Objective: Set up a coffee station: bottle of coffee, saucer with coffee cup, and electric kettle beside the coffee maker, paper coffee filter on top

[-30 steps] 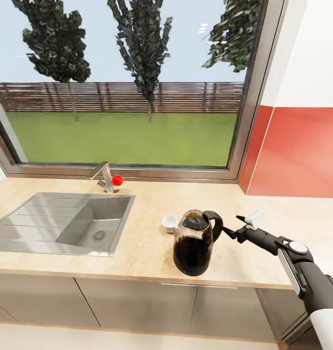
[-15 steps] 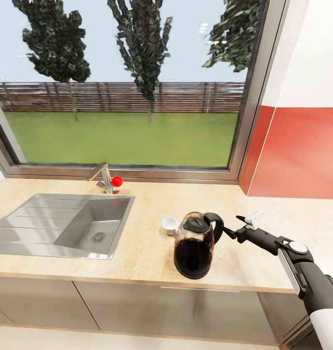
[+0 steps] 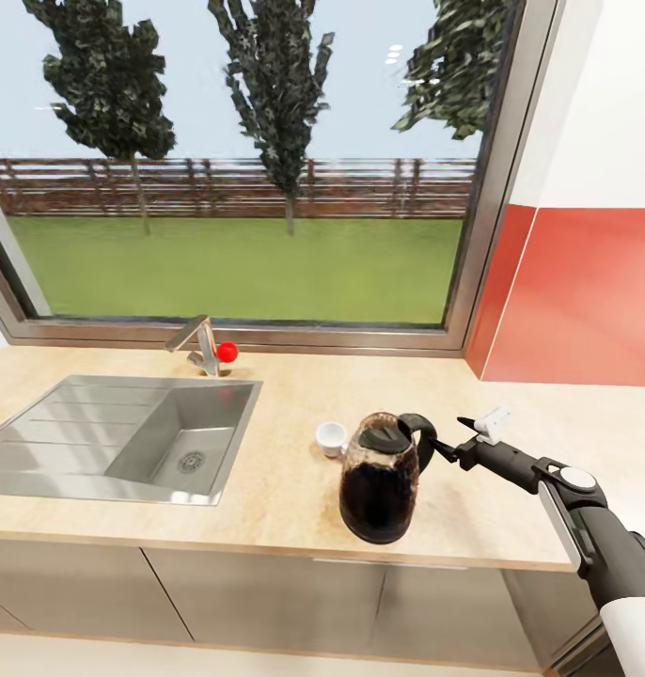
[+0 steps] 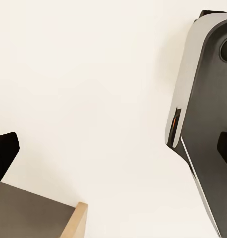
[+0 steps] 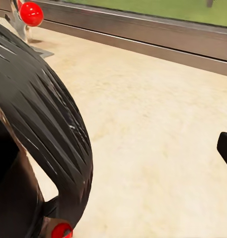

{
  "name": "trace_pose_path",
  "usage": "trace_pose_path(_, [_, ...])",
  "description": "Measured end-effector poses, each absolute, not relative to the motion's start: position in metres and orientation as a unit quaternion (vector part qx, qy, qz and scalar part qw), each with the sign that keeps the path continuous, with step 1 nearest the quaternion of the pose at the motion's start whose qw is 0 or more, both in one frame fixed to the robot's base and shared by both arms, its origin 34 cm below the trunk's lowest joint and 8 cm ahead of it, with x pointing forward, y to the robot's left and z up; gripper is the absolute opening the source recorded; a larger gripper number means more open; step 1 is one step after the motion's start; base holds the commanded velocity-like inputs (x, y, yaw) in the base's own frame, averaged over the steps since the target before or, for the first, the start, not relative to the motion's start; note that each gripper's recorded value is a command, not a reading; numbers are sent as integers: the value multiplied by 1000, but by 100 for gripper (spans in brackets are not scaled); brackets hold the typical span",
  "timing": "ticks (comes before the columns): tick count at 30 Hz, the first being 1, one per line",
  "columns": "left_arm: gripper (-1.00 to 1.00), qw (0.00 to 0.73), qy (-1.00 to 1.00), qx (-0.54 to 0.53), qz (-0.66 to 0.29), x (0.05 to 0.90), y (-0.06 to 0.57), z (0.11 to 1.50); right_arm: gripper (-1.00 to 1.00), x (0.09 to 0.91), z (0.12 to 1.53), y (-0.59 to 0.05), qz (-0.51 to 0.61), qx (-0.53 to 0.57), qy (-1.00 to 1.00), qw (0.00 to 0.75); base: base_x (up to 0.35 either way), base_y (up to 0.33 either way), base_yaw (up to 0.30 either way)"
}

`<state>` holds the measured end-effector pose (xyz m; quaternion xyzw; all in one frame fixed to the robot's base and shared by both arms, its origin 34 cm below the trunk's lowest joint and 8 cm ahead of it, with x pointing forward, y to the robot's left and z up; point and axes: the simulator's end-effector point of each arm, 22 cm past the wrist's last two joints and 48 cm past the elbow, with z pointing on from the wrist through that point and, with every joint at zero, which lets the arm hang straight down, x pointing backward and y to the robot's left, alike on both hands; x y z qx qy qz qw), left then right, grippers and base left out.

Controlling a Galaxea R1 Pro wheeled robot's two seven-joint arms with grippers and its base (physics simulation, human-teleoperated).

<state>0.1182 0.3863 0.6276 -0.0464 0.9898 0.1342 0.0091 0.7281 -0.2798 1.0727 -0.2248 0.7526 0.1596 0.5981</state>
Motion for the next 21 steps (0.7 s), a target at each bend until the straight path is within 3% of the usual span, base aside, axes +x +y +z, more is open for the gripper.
trace_pose_path(21, [100,9,990,-47,135,118,388,628,100,728,1071,-276,162,-227,753,597,1,17,0])
